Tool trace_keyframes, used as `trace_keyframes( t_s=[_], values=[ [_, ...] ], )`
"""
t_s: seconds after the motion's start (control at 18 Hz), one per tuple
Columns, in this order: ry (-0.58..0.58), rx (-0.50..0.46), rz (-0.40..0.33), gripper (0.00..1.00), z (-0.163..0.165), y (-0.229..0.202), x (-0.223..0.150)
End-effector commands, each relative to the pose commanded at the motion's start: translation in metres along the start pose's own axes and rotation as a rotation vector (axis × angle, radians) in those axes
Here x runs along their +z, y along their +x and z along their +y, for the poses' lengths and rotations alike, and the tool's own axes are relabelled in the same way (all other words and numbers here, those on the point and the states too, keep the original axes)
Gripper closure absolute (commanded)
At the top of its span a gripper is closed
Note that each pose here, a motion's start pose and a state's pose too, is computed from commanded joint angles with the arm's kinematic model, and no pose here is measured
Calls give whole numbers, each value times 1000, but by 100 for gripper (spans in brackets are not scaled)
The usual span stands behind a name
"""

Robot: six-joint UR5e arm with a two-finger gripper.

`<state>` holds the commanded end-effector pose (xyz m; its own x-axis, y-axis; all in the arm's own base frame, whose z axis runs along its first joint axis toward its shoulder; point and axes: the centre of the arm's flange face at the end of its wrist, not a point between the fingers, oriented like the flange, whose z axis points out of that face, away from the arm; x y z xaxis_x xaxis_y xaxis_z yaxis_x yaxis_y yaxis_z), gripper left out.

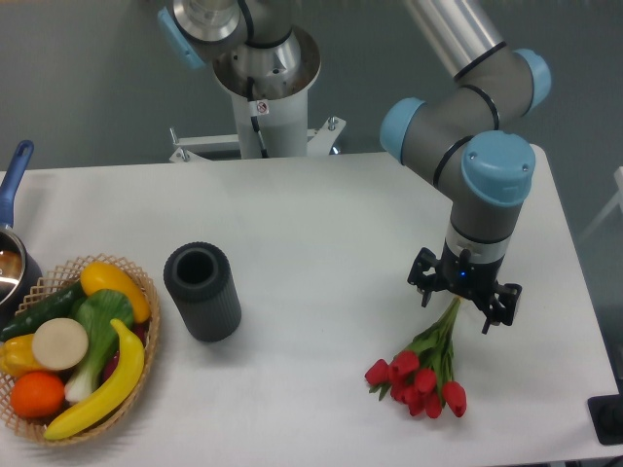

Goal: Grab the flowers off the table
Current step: 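Lower the open gripper toward the green stems of the red tulips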

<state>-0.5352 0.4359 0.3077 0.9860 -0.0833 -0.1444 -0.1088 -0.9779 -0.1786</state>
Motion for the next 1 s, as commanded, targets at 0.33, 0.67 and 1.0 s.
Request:
trace_keyframes(
  t_s=[0.33, 0.67, 1.0],
  values=[
    [10, -9, 2, 0, 3, 6, 8],
    [32, -22, -40, 0, 15, 26, 38],
    [-30, -15, -6, 0, 14, 30, 61]
  ],
)
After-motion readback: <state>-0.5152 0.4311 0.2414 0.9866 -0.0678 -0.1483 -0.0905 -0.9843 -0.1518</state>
